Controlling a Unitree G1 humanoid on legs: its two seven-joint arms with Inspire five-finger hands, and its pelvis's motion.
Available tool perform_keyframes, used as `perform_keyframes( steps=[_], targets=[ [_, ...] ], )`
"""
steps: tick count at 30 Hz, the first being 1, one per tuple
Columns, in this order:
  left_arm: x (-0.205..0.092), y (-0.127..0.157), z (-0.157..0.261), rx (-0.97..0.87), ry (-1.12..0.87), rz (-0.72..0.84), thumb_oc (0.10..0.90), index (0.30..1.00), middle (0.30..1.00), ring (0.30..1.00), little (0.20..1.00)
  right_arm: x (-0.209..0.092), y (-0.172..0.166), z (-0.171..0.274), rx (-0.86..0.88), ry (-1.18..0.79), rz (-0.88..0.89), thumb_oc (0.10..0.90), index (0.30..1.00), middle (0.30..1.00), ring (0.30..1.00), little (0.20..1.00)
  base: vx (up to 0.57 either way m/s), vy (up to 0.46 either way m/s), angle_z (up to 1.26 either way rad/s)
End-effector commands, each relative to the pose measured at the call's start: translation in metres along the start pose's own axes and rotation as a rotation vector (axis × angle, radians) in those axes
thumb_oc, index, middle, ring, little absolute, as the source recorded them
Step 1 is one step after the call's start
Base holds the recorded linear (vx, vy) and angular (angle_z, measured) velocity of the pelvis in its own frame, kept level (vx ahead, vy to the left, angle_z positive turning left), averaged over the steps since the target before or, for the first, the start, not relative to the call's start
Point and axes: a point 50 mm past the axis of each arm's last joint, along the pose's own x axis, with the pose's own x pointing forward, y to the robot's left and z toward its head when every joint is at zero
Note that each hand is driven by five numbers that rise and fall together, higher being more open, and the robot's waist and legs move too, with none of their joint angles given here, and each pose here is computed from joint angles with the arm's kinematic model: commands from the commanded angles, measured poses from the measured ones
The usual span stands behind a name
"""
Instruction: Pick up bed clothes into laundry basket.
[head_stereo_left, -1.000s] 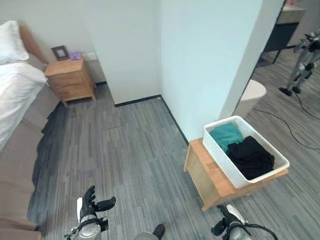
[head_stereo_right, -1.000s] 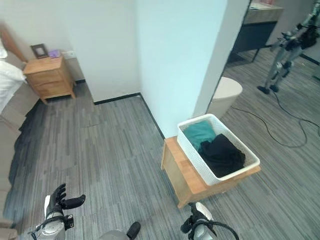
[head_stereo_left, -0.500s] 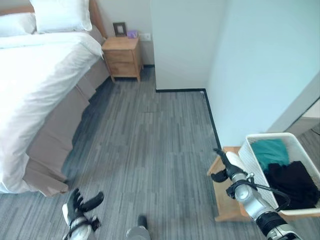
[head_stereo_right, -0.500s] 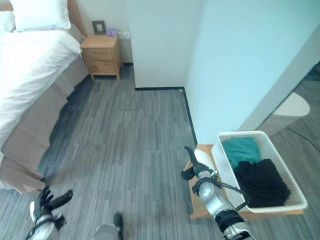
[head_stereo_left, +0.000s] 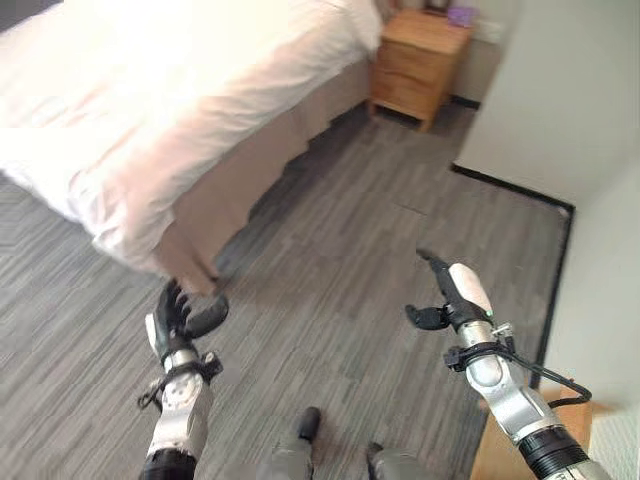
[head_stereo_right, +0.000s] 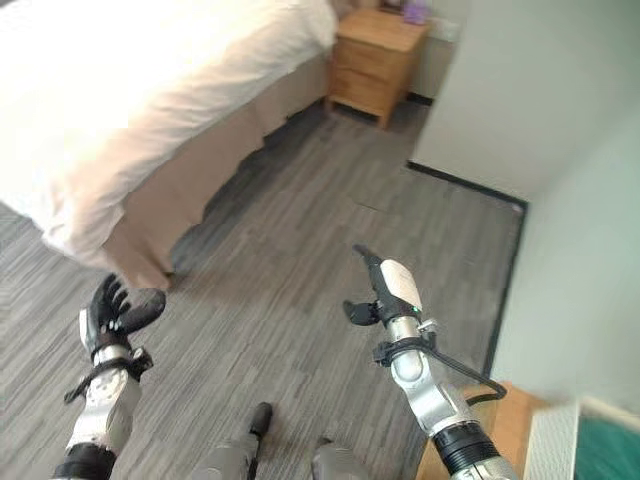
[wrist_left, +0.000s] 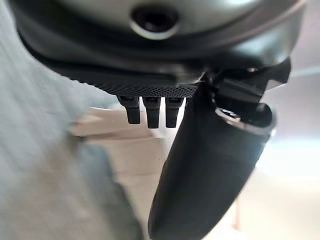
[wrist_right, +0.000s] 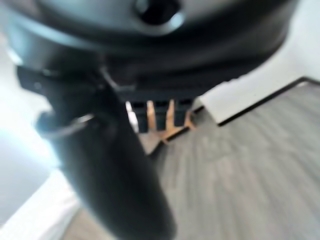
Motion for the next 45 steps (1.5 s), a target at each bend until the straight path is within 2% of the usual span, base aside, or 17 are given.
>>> perform_keyframes(
  steps=[1,10,11,17,18,23,24,30,32,37,39,45],
  targets=[
    [0.005,0.027,0.039,0.065,-0.207,-0.015,0.800,0.900,0.900,0.900,0.900,0.023,-0.043,0.050,0.037,-0.246,-0.173,0.800,0.900,0.900,0.900,0.900,-0.04,-0.200,1.31],
    [-0.005,0.036,0.052,0.050,-0.267,-0.026,0.800,0.900,0.900,0.900,0.900,0.026,-0.048,0.067,0.025,-0.331,-0.167,0.800,0.900,0.900,0.900,0.900,-0.15,-0.221,0.81],
    [-0.005,0.028,0.056,0.043,-0.273,-0.075,0.800,0.900,0.900,0.900,0.900,0.022,-0.059,0.058,0.031,-0.301,-0.202,0.800,0.900,0.900,0.900,0.900,-0.38,-0.165,0.33],
    [-0.005,0.028,0.056,0.043,-0.273,-0.076,0.800,0.900,0.900,0.900,0.900,0.022,-0.060,0.058,0.031,-0.301,-0.203,0.800,0.900,0.900,0.900,0.900,-0.13,-0.036,0.65],
    [-0.006,0.019,0.068,0.085,-0.323,-0.175,0.800,0.900,0.900,0.900,0.900,0.015,-0.068,0.056,0.045,-0.306,-0.249,0.800,0.900,0.900,0.900,0.900,-0.39,-0.049,0.09],
    [-0.007,0.020,0.069,0.087,-0.323,-0.177,0.800,0.900,0.900,0.900,0.900,0.014,-0.068,0.056,0.048,-0.303,-0.249,0.800,0.900,0.900,0.900,0.900,-0.09,0.034,0.57],
    [-0.009,0.011,0.075,0.091,-0.337,-0.252,0.800,0.900,0.900,0.900,0.900,0.009,-0.078,0.051,0.031,-0.295,-0.280,0.800,0.900,0.900,0.900,0.900,-0.01,0.202,0.41],
    [-0.011,0.011,0.074,0.091,-0.331,-0.254,0.800,0.900,0.900,0.900,0.900,0.007,-0.078,0.050,0.028,-0.292,-0.278,0.800,0.900,0.900,0.900,0.900,0.00,0.072,0.78],
    [-0.018,0.006,0.098,0.132,-0.430,-0.344,0.800,0.900,0.900,0.900,0.900,-0.001,-0.079,0.052,0.131,-0.297,-0.324,0.800,0.900,0.900,0.900,0.900,0.03,0.373,0.51],
    [-0.018,0.006,0.098,0.133,-0.430,-0.344,0.800,0.900,0.900,0.900,0.900,-0.001,-0.079,0.052,0.132,-0.296,-0.324,0.800,0.900,0.900,0.900,0.900,0.00,0.035,0.22],
    [-0.021,0.003,0.098,0.125,-0.431,-0.359,0.800,0.900,0.900,0.900,0.900,-0.001,-0.073,0.066,0.228,-0.338,-0.327,0.800,0.900,0.900,0.900,0.900,0.02,0.064,0.03],
    [-0.021,0.003,0.098,0.125,-0.431,-0.359,0.800,0.900,0.900,0.900,0.900,-0.001,-0.073,0.066,0.228,-0.337,-0.327,0.800,0.900,0.900,0.900,0.900,0.00,0.004,-0.03]
  ],
)
